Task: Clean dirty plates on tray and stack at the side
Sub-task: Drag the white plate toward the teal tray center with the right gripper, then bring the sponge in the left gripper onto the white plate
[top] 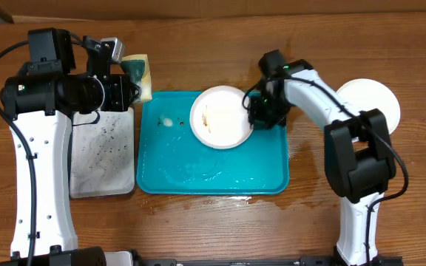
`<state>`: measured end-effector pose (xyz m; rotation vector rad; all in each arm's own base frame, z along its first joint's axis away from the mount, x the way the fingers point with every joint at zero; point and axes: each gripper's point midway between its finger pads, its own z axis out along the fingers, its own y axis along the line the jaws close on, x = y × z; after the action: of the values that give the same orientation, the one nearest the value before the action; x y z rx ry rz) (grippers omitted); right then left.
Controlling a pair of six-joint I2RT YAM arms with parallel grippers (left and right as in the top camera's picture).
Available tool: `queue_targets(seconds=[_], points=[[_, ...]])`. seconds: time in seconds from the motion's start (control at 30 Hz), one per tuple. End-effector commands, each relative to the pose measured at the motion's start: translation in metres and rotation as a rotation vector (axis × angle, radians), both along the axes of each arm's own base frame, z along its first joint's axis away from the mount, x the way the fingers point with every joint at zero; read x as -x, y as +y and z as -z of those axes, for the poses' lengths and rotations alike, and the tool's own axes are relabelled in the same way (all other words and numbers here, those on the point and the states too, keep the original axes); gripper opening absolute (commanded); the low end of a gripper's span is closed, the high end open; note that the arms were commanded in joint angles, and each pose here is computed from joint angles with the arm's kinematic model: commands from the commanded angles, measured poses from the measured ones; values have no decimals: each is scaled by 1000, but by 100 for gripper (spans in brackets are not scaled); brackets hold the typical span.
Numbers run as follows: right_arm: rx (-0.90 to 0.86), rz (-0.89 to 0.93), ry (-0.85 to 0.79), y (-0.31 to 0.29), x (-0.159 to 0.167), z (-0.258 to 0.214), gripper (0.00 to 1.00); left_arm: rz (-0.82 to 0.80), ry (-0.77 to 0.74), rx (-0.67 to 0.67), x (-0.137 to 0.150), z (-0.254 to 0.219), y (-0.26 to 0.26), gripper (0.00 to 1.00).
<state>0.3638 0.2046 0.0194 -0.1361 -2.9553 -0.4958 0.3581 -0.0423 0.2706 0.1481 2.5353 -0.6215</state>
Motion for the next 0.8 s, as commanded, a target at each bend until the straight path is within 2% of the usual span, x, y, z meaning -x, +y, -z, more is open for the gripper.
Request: queue_targets(seconds=[0.0, 0.1, 0.2, 0.3, 0.57, 0.6, 0.77], points=[[35, -26, 47, 15, 21, 4, 9, 1, -27, -10, 1, -9, -1, 4], [57, -53, 89, 19, 37, 3, 12, 1, -27, -10, 1, -9, -1, 4], [105, -58, 84, 11, 38, 3, 17, 1, -23, -10, 2, -9, -1, 4], [155, -51, 12, 0, 23, 1, 22, 1, -20, -10, 2, -8, -1, 4], [99, -37, -119, 10, -11, -1, 31, 43, 4, -69, 3, 3, -14, 4], [96, -38, -127, 11, -13, -1, 30, 54, 13, -88, 2, 7, -18, 4], [87, -28, -146, 14, -17, -1, 8, 145, 77, -121, -1, 33, -50, 4]])
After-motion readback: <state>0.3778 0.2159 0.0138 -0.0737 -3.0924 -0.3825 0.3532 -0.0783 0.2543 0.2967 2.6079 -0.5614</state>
